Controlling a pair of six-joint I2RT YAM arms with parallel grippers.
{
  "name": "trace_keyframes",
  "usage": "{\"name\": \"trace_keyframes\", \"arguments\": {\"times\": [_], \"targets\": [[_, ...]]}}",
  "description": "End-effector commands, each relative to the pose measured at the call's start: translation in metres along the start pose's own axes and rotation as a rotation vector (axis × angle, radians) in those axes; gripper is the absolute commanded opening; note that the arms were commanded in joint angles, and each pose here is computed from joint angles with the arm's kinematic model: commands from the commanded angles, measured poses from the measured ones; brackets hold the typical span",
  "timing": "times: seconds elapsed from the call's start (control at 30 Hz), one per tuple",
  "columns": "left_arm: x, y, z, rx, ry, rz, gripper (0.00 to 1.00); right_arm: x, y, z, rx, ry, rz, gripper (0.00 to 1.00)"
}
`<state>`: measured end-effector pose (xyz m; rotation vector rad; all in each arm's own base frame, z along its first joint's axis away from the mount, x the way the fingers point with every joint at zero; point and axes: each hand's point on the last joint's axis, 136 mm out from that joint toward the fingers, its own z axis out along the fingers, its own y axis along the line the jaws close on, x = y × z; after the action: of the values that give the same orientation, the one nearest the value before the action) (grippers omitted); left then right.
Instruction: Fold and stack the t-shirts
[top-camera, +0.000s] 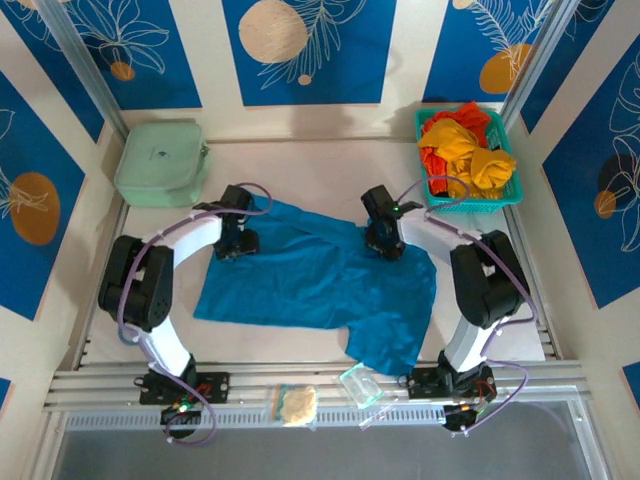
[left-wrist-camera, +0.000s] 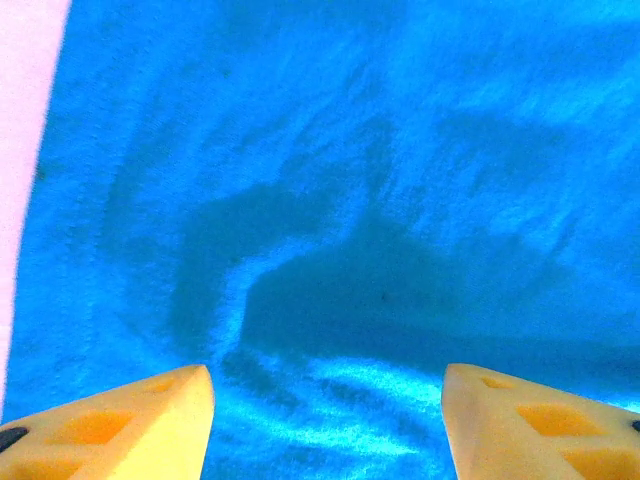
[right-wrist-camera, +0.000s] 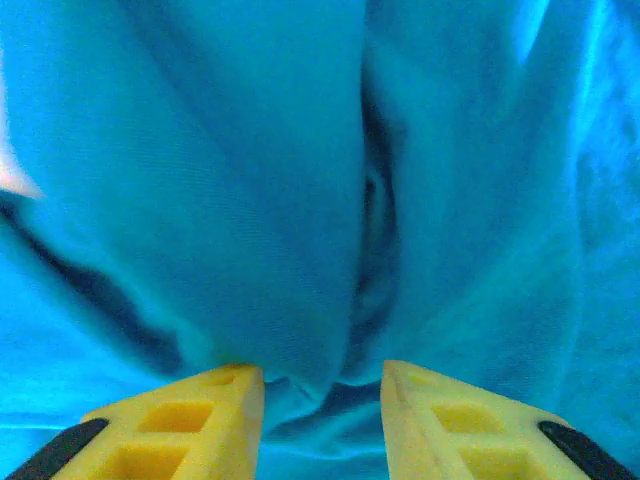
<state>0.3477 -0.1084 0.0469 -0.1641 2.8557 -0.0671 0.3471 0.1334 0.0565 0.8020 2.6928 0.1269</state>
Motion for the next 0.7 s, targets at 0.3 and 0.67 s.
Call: {"name": "trace_keyframes", "arguments": {"times": [0.3, 0.67], "targets": [[-0.002, 0.003, -0.013, -0.013, -0.035, 0.001, 0.62, -0.054, 0.063, -0.024, -0.041, 0.013, -0.285, 0.35], [0.0, 0.004, -0.011, -0.02, -0.027, 0.007, 0.62, -0.072, 0.069, 0.021, 0.102, 0.043, -0.391, 0.42]]}}
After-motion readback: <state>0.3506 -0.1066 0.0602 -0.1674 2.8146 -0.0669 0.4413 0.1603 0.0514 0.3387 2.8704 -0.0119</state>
